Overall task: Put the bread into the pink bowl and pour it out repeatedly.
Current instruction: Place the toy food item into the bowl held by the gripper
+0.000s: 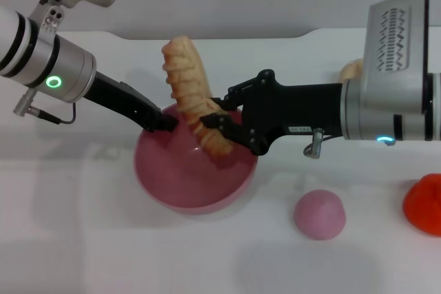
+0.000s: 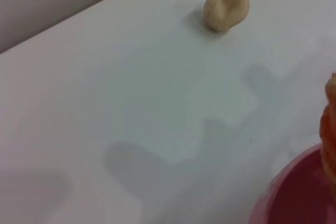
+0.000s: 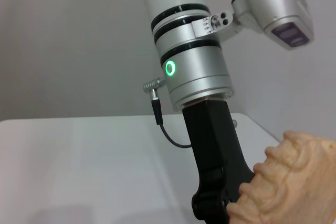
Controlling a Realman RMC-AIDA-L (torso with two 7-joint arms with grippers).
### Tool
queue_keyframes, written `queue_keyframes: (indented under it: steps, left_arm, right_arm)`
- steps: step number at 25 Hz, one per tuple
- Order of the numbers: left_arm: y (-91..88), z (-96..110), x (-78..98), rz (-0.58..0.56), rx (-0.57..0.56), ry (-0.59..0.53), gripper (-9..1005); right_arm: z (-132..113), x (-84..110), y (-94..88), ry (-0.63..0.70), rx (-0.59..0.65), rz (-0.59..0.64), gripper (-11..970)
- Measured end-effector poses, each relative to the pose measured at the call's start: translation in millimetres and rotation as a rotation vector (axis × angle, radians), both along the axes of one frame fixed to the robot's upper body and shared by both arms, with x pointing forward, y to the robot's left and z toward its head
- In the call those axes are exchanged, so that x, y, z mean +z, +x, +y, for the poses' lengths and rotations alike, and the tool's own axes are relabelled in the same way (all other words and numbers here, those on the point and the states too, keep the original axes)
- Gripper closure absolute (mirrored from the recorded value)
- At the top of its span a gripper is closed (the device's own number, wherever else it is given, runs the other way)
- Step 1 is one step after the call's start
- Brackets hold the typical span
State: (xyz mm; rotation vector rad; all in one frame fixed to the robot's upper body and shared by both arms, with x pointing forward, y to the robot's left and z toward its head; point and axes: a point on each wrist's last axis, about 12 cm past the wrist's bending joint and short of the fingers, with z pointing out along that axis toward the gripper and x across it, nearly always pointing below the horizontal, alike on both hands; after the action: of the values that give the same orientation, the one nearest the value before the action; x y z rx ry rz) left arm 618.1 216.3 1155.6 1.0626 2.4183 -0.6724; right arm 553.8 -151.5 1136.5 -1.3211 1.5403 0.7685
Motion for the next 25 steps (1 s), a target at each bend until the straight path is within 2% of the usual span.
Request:
queue_keyframes:
  steps: [5,17,24,25]
  left_arm:
    - [0.6,-1.0,0.6,-0.004,-0.003,0.002,953]
    - [0.7,-0.7,0.6,-0.004,-0.003,0.003,953]
    - [2.1,4.9,0.2,-0.015,0.016,0.008,953]
    - [2.1,4.9,0.2,-0.015,0.016,0.008,953]
  right_arm:
    - [5.1,-3.1,1.1,-0.017,-0.009,-0.025,811]
    - [7.3,-3.8,2.7,-0.024,-0.020,-0.044,457]
    - [11.3,8.2,-3.7,-0.008,0.007,-0.090,280]
    - [11.7,10.3,-4.0,-0.004,0.007,-0.097,280]
